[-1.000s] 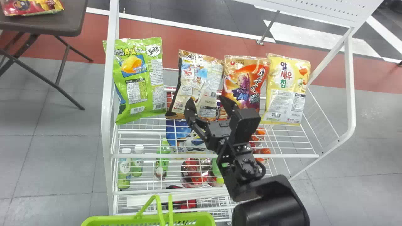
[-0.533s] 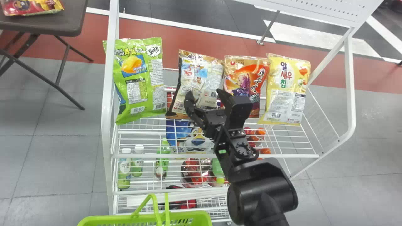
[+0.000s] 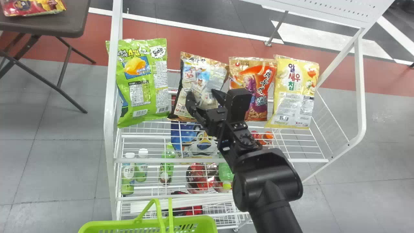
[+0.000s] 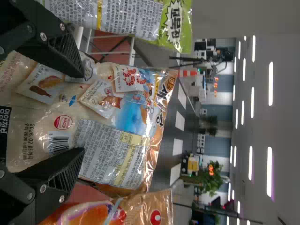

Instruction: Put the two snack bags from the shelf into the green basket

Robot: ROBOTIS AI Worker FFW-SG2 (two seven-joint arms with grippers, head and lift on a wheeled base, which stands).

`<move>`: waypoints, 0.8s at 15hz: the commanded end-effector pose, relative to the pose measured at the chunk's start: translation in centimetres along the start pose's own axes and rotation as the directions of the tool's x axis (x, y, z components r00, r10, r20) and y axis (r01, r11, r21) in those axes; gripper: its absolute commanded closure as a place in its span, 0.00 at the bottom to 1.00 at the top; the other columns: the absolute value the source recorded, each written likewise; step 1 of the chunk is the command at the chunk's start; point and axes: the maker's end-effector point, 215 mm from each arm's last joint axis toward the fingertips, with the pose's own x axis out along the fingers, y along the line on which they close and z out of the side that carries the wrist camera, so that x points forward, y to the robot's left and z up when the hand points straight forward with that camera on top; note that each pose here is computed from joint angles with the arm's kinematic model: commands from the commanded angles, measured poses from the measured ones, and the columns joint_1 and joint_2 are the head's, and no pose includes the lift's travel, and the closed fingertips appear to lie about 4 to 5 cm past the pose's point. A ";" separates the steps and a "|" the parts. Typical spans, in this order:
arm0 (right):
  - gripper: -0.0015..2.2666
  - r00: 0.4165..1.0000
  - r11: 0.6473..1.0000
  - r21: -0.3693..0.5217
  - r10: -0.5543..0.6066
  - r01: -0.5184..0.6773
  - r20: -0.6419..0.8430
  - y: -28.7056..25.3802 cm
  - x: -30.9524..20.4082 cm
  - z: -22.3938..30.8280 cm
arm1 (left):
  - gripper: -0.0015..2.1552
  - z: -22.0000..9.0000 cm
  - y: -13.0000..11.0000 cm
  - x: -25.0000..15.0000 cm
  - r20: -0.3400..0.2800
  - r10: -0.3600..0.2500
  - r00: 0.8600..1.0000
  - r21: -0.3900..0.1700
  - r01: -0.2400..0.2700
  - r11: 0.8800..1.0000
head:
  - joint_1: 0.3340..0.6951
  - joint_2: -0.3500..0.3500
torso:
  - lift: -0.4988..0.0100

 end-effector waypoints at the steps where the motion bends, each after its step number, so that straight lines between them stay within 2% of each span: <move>1: 0.78 1.000 1.000 0.002 -0.001 0.001 0.004 0.0 -0.3 0.2 | 0.98 0.1 -0.1 0.1 0.002 -0.003 1.000 0.002 0.003 1.000 | 1.00 0.00 | 0.97; 2: 0.89 1.000 1.000 0.001 0.004 -0.004 0.012 0.2 -0.5 0.5 | 0.98 0.2 -0.2 0.1 0.003 -0.003 1.000 0.003 0.003 1.000 | 1.00 0.00 | 0.97; 4: 0.98 0.999 1.000 -0.008 0.006 -0.006 0.034 0.1 -1.1 1.2 | 0.98 0.2 -0.3 0.2 0.001 -0.006 1.000 0.006 0.006 1.000 | 1.00 0.00 | 0.97; 12: 0.99 0.991 0.994 -0.058 0.093 -0.088 0.098 1.6 -3.4 4.3 | 0.98 0.3 -0.8 0.7 -0.008 -0.011 1.000 0.024 0.012 1.000 | 1.00 0.00 | 0.97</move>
